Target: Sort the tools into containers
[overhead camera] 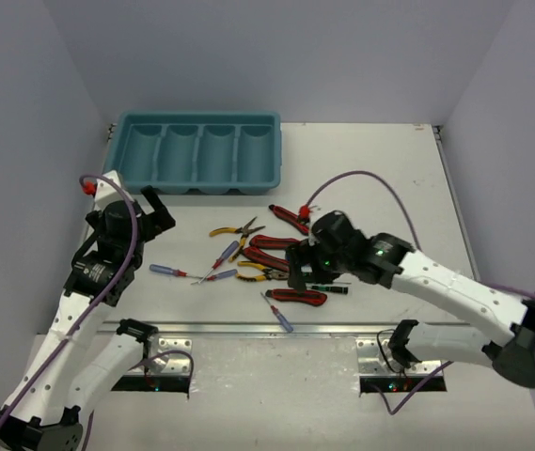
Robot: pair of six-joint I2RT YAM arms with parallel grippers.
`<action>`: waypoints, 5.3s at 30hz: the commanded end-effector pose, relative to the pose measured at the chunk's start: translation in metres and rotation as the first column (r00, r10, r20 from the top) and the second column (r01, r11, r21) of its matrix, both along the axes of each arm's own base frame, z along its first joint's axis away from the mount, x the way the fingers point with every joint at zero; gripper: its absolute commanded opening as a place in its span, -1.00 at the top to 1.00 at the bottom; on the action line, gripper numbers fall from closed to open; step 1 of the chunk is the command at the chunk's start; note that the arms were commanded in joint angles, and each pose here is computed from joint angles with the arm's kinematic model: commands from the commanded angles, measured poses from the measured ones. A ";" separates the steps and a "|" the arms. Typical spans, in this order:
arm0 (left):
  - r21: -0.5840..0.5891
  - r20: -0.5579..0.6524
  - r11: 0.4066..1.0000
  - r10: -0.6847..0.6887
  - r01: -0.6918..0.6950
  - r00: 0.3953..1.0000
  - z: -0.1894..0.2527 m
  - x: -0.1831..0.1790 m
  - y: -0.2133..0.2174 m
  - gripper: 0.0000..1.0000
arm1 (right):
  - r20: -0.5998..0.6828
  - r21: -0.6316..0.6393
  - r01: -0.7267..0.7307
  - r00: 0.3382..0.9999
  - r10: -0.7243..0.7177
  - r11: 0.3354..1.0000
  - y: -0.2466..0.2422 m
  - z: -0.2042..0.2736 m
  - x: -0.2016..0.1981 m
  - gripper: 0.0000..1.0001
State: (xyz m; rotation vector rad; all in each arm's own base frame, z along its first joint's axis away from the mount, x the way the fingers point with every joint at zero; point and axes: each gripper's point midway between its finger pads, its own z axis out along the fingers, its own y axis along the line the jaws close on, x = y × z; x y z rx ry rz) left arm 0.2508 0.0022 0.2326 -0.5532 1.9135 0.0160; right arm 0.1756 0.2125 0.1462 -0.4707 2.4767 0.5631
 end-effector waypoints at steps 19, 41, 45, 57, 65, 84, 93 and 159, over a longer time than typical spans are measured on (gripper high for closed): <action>-0.012 0.019 0.999 -0.035 0.036 0.999 0.003 0.005 -0.008 -1.00 | -0.129 -0.327 -0.148 0.985 0.111 0.933 0.092 -0.117 -0.060 0.09; -0.048 0.043 0.992 -0.112 0.114 0.993 0.012 0.003 -0.022 -1.00 | -0.145 -0.274 -0.220 0.972 0.186 0.936 0.094 -0.112 -0.068 1.00; -0.165 0.147 0.888 -0.407 0.428 0.902 0.030 0.003 -0.084 -1.00 | -0.067 -0.080 -0.211 0.976 0.206 0.974 0.102 -0.051 -0.041 1.00; -0.297 0.637 0.279 -0.655 0.913 0.407 0.083 -0.050 -0.196 -0.86 | 0.208 0.418 -0.310 0.948 0.242 0.854 0.140 0.072 0.003 1.00; -0.372 0.594 0.281 -0.661 0.885 0.459 0.069 -0.034 -0.208 -0.26 | 0.268 0.493 -0.388 0.919 0.288 0.779 0.155 0.101 -0.003 1.00; -0.384 0.467 0.420 -0.680 0.822 0.565 0.068 0.002 -0.216 1.00 | 0.280 0.479 -0.342 0.932 0.229 0.808 0.160 0.098 0.019 -0.53; -0.147 -0.048 0.940 -0.317 0.307 0.947 0.021 0.110 -0.128 1.00 | 0.345 0.264 0.034 0.930 -0.127 0.964 0.052 0.080 0.069 -0.98; 0.490 0.013 0.799 0.393 -0.348 0.920 0.063 0.329 0.119 -0.94 | 0.306 0.068 -0.076 0.951 0.052 0.995 0.025 0.038 0.045 -0.98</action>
